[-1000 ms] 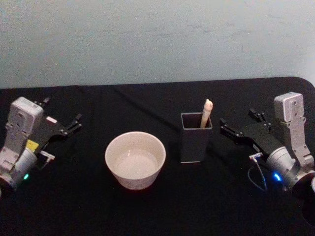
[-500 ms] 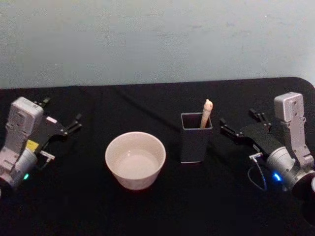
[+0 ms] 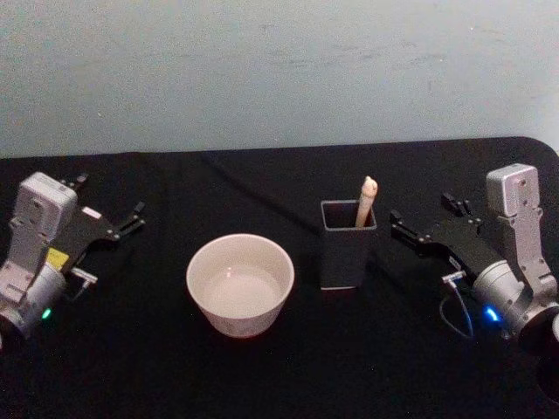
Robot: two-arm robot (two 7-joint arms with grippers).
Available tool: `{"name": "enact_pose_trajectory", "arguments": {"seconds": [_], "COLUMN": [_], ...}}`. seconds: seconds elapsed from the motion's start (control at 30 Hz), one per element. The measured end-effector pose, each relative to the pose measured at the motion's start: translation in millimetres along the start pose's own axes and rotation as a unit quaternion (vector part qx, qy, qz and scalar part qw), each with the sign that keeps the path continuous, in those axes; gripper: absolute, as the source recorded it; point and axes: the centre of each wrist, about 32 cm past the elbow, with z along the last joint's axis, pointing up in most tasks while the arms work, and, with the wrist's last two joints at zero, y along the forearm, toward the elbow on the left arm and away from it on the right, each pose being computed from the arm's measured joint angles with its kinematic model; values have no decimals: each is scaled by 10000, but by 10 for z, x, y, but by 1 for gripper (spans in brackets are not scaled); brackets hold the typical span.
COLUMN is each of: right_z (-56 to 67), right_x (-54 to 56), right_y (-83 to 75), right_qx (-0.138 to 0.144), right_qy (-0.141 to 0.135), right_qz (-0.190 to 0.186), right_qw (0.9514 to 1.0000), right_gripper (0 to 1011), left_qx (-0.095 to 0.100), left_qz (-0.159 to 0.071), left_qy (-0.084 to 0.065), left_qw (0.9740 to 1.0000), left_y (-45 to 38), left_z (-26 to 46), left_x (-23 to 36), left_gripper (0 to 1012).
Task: Pick up the stirring spoon with one hand, stir inside the cup, then place it back in its original position.
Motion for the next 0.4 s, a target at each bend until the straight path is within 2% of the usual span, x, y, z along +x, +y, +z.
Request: {"name": "enact_pose_trajectory", "arguments": {"seconds": [0.4], "right_z": [0], "right_x": [0], "right_y": [0], "right_qx": [0], "right_qy": [0], "right_qz": [0], "right_qw": [10000], "right_gripper": [1002], "left_qx": [1], "left_qz": [-1], "left_qy": [0], "left_qw": [10000], "left_y": [0], "left_z": [0], "left_x": [0], "left_gripper": [1001]}}
